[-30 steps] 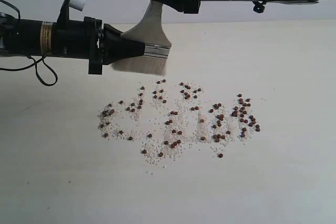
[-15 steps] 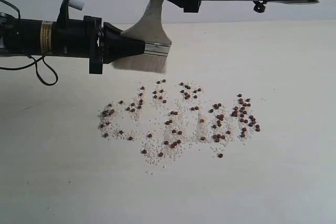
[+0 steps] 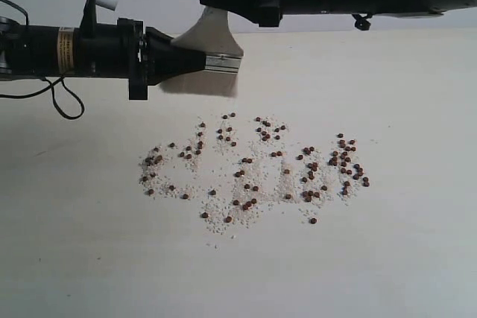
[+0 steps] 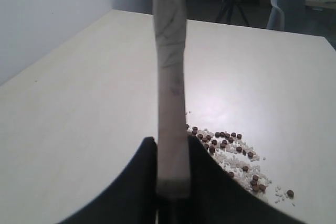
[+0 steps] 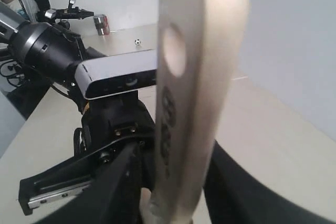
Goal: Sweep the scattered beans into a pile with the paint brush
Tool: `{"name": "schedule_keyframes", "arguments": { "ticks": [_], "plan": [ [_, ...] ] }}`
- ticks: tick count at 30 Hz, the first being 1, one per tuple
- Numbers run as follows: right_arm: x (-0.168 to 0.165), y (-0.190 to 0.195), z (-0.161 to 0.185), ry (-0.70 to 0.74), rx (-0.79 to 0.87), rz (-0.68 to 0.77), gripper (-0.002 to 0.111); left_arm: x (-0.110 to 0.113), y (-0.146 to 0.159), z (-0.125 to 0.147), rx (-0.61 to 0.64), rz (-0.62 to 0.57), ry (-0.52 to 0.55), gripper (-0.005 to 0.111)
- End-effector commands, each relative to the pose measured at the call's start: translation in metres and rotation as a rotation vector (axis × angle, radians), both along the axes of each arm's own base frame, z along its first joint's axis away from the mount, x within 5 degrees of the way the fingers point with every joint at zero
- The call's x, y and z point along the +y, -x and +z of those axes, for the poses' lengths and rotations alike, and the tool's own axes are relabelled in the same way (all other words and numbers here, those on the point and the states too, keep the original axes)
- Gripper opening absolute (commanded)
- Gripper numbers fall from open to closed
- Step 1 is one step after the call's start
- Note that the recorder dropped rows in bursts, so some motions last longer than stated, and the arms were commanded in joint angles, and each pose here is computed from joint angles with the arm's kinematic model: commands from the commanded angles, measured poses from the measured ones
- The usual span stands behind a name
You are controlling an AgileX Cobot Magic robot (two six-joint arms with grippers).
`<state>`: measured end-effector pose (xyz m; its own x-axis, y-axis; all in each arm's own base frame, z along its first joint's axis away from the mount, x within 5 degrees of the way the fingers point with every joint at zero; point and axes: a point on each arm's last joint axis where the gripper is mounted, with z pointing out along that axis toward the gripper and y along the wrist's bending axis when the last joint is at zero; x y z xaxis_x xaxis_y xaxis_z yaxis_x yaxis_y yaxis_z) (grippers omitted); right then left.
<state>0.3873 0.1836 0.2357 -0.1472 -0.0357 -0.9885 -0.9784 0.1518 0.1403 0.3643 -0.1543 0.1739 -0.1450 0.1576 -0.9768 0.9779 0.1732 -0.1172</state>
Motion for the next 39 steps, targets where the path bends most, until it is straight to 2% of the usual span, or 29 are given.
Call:
{"name": "schedule_keyframes", "arguments": {
  "ticks": [1,16,18,20,23,31,32,34,35,36,37,39],
  "plan": [
    [0.000,-0.004,0.004,-0.012,-0.026,0.003,0.037,-0.002,-0.001,0.005,-0.011,0.002,0.029,0.000],
    [0.001,-0.010,0.015,-0.030,-0.028,0.001,0.035,-0.002,-0.001,0.006,-0.037,0.008,0.034,0.000],
    [0.002,-0.011,0.013,-0.029,-0.023,0.001,0.032,-0.002,-0.001,0.006,-0.038,0.007,0.034,0.000],
    [0.002,-0.011,0.013,-0.029,-0.025,0.001,0.023,-0.002,-0.001,0.006,-0.038,0.007,0.034,0.000],
    [0.002,-0.011,0.013,-0.027,-0.036,0.001,0.000,-0.002,-0.001,0.005,-0.045,0.002,0.029,0.000],
    [0.002,-0.011,0.013,-0.025,-0.050,0.002,0.000,-0.002,-0.002,0.006,-0.059,0.007,0.033,0.000],
    [0.002,-0.011,0.013,-0.025,-0.050,0.002,0.000,-0.001,-0.002,0.006,-0.057,0.009,0.033,0.005],
    [0.002,-0.011,0.013,-0.025,-0.050,0.002,0.000,-0.001,-0.002,0.006,-0.056,0.013,0.036,0.027],
    [0.002,-0.011,0.013,-0.025,-0.050,0.002,0.000,-0.001,-0.003,0.007,-0.056,0.018,0.041,0.043],
    [0.002,-0.011,0.013,-0.025,-0.050,0.002,0.000,-0.001,-0.003,0.007,-0.055,0.022,0.045,0.050],
    [0.002,-0.011,0.013,-0.025,-0.050,0.002,0.000,-0.001,-0.003,0.007,-0.055,0.024,0.046,0.055],
    [0.002,-0.011,0.013,-0.025,-0.050,0.002,0.000,-0.001,-0.003,0.007,-0.054,0.025,0.048,0.055]
  ]
}}
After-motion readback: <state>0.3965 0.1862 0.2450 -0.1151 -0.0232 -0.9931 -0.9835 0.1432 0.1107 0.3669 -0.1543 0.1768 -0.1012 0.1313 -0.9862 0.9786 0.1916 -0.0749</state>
